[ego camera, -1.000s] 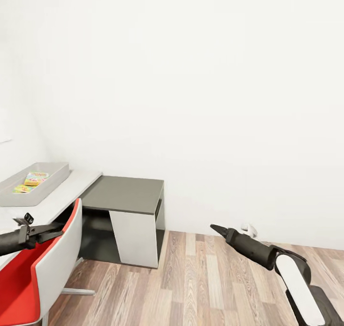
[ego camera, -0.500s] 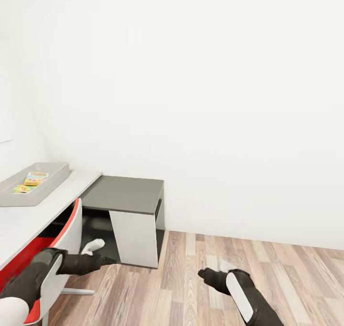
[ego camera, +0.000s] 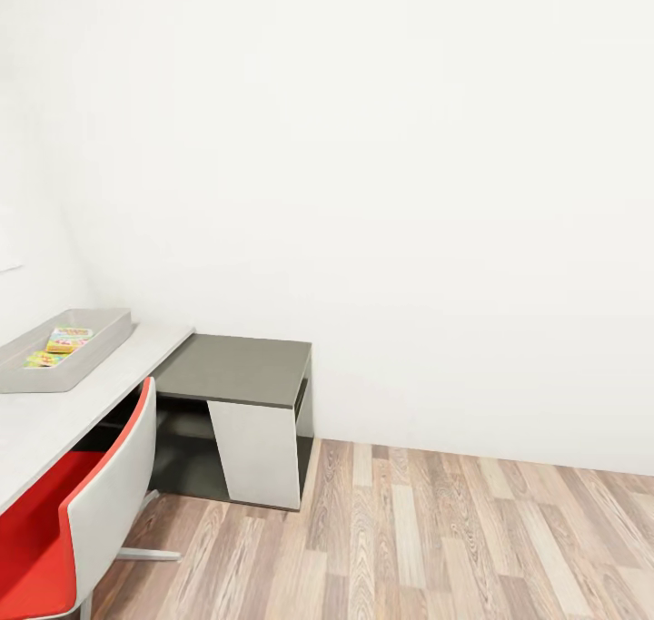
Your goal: Put all the toys in the child's room - the three board games (two on the bed and one on the table), the two jigsaw puzzles on the table, and the tennis ball on the table - inside the toy box on the table in the child's room.
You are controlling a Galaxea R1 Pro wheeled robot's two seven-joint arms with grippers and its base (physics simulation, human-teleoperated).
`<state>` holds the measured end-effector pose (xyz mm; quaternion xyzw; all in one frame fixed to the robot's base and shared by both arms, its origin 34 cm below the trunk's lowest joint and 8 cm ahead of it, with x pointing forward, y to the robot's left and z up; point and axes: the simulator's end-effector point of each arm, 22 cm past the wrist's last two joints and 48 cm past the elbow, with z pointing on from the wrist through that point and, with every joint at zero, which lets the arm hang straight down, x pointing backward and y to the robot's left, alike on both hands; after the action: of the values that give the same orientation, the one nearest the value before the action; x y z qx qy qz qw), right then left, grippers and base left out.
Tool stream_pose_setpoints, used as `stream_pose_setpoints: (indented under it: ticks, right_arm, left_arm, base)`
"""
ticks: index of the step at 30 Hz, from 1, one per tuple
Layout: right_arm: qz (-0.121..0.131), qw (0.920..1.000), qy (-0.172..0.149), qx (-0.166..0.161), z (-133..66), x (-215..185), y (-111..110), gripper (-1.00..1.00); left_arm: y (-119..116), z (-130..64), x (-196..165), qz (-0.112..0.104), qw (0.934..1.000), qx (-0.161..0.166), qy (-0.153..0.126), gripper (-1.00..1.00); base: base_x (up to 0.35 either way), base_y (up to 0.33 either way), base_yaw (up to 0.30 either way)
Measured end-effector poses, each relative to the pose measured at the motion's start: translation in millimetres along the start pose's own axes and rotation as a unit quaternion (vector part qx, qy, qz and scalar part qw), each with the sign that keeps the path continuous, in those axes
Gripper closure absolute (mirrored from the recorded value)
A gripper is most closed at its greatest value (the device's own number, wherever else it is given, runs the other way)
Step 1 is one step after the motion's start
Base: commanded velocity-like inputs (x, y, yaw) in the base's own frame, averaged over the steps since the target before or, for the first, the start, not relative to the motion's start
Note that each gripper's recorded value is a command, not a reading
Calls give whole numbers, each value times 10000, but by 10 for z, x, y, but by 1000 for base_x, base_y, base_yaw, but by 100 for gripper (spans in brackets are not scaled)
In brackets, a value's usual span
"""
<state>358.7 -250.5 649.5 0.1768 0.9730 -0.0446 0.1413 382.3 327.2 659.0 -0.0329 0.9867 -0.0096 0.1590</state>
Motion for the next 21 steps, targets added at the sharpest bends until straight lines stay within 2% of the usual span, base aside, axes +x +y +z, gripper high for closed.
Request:
stream_pose_setpoints:
  ticks: [5, 9, 15, 21]
  right_arm:
    - [-275, 9995, 137, 41, -5, 281, -69, -100]
    - [-411, 9984, 361, 147, -15, 654, -256, -100]
    - [-473, 9969, 567, 278, -61, 1102, -504, -100]
    - [-477, 9969, 556, 275, -76, 1195, -541, -100]
  left_arm:
    - [76, -19, 433, 67, 9999, -94, 102, -100]
    - [150, -43, 715, 86, 9995, -195, 245, -100]
    - [317, -82, 913, 112, 9979, -572, 282, -100]
    - [345, -108, 1059, 122, 9975, -646, 264, -100]
  base:
    - [-12, 0, 0]
    - [-214, 0, 0]
    - [-99, 0, 0]
    - [-11, 0, -26]
